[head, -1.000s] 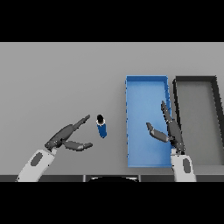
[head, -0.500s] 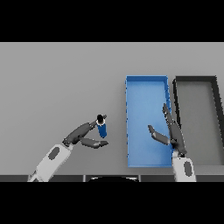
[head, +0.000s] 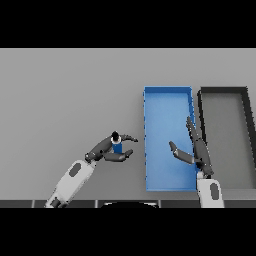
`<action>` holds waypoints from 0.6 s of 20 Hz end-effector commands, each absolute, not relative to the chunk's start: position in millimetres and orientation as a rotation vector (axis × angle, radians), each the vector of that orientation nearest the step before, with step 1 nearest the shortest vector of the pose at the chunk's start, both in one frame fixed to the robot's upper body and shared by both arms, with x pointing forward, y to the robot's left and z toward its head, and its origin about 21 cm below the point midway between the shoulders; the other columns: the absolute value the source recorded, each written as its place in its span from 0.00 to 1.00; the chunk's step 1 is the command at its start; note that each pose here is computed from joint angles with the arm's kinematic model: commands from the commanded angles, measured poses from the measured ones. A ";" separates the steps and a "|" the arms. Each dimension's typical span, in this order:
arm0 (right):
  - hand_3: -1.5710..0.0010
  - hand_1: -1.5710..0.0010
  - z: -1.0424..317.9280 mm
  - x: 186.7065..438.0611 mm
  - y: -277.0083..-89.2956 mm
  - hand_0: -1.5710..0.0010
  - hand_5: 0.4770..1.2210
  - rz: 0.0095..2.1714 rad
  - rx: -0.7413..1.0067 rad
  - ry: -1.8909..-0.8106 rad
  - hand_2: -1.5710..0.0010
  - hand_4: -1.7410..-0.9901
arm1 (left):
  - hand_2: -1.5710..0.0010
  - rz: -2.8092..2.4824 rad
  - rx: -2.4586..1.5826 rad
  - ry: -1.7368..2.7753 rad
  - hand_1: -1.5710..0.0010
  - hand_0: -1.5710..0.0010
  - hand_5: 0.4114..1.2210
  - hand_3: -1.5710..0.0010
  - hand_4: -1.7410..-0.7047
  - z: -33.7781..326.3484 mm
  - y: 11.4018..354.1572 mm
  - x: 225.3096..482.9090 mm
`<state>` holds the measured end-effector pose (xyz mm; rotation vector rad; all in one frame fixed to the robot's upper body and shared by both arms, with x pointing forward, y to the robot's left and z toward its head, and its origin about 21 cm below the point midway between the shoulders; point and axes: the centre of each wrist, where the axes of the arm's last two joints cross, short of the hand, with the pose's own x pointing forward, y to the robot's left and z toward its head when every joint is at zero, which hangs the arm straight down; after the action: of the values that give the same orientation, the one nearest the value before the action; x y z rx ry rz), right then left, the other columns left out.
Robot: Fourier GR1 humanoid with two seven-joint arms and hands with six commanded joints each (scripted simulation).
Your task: Pick up the blue pipe and place it into the blue bin.
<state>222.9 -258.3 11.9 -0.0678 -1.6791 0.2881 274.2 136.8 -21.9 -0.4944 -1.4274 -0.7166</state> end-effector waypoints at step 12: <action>1.00 1.00 10.8 227.0 -258.8 1.00 0.20 0.305 -0.082 -1.655 1.00 0.66 | 0.05 -0.658 -0.526 -1.614 0.05 0.06 0.96 0.11 0.04 -8.2 112.0 262.3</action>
<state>226.9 -258.9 10.8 -0.0828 -1.6544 0.3049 262.5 111.9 -7.8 -0.5311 -1.6176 -0.6561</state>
